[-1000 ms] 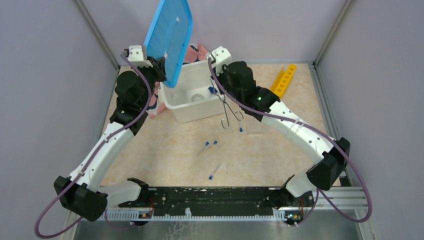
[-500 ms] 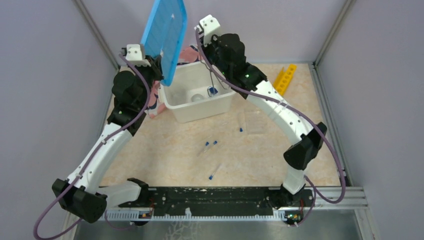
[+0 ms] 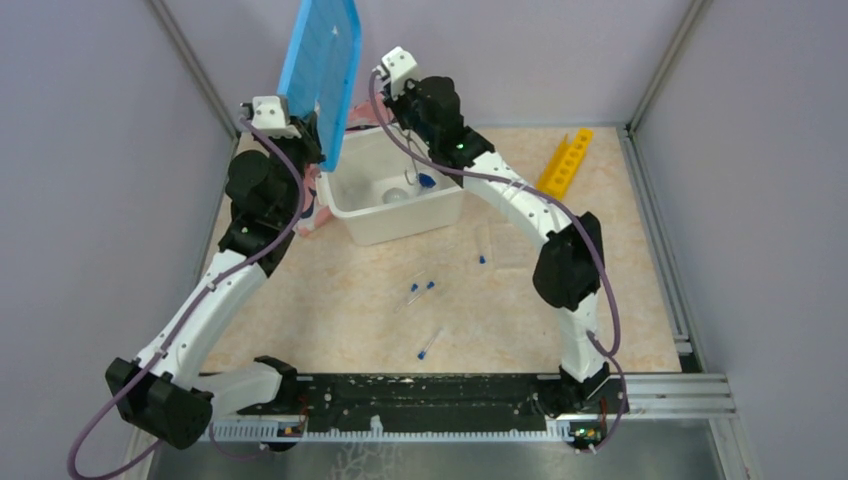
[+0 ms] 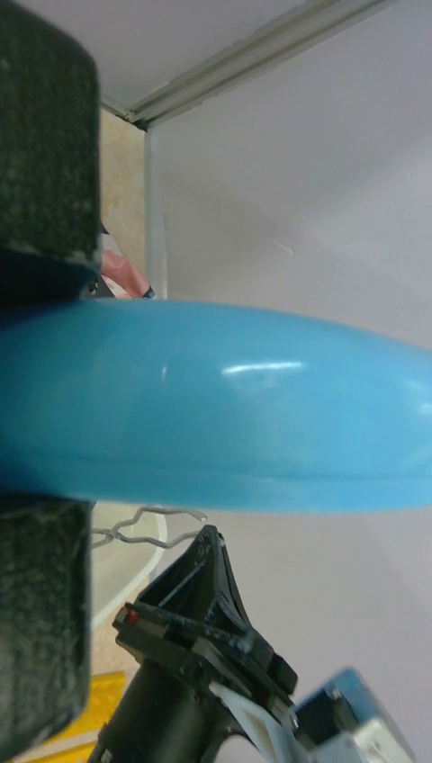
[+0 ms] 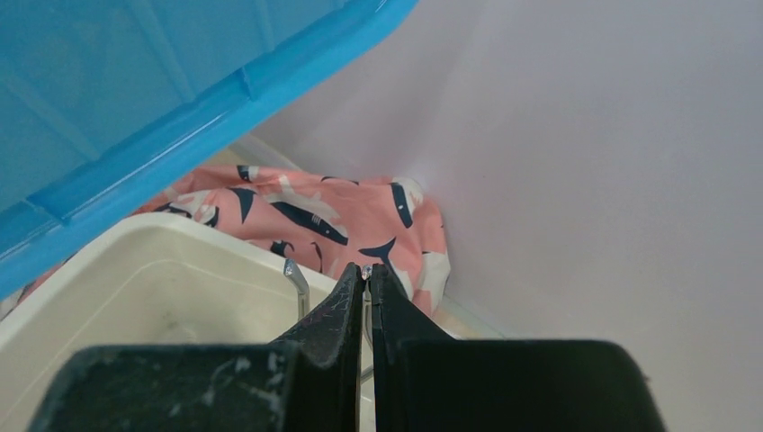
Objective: Organize the chemistry lab equipment
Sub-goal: Place the chemistry item in the storage box.
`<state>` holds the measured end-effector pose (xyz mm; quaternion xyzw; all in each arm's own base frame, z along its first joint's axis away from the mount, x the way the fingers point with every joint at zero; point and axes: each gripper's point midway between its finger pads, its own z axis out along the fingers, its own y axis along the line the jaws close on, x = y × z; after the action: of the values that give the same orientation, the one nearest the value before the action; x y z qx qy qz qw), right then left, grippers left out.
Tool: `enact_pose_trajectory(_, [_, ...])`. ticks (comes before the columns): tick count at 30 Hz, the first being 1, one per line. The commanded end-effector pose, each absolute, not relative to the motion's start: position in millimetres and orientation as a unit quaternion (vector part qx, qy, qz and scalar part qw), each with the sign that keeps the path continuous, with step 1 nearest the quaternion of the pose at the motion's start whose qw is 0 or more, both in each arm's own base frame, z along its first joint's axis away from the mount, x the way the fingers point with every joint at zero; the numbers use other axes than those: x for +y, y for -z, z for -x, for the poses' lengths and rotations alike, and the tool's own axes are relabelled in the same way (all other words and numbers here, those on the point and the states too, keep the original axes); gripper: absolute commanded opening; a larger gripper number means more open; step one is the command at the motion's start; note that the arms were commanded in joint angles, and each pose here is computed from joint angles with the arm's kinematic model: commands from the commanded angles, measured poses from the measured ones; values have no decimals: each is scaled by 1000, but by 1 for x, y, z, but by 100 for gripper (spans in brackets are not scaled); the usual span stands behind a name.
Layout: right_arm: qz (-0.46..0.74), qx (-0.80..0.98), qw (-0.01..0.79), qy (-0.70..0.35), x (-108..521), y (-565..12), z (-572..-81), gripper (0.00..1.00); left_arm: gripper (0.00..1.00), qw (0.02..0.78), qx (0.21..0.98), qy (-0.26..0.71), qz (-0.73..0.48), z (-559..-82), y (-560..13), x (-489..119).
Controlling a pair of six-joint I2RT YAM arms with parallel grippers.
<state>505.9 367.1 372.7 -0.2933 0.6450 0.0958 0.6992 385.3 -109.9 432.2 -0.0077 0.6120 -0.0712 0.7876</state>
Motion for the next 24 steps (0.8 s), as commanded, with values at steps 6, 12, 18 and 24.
enact_pose_trajectory(6, [380, 597, 690, -149, 406, -346, -503, 0, 0, 822, 564, 67, 29, -380, -457, -102])
enact_pose_trajectory(12, [448, 594, 647, -166, 424, -300, -483, 0, 0, 826, 559, 63, 36, -380, -457, -99])
enact_pose_trajectory(18, [503, 596, 599, -184, 437, -265, -467, 0, 0, 832, 549, 54, 51, -377, -457, -91])
enact_pose_trajectory(24, [528, 594, 574, -195, 453, -234, -460, 0, 0, 837, 542, 47, 57, -374, -454, -87])
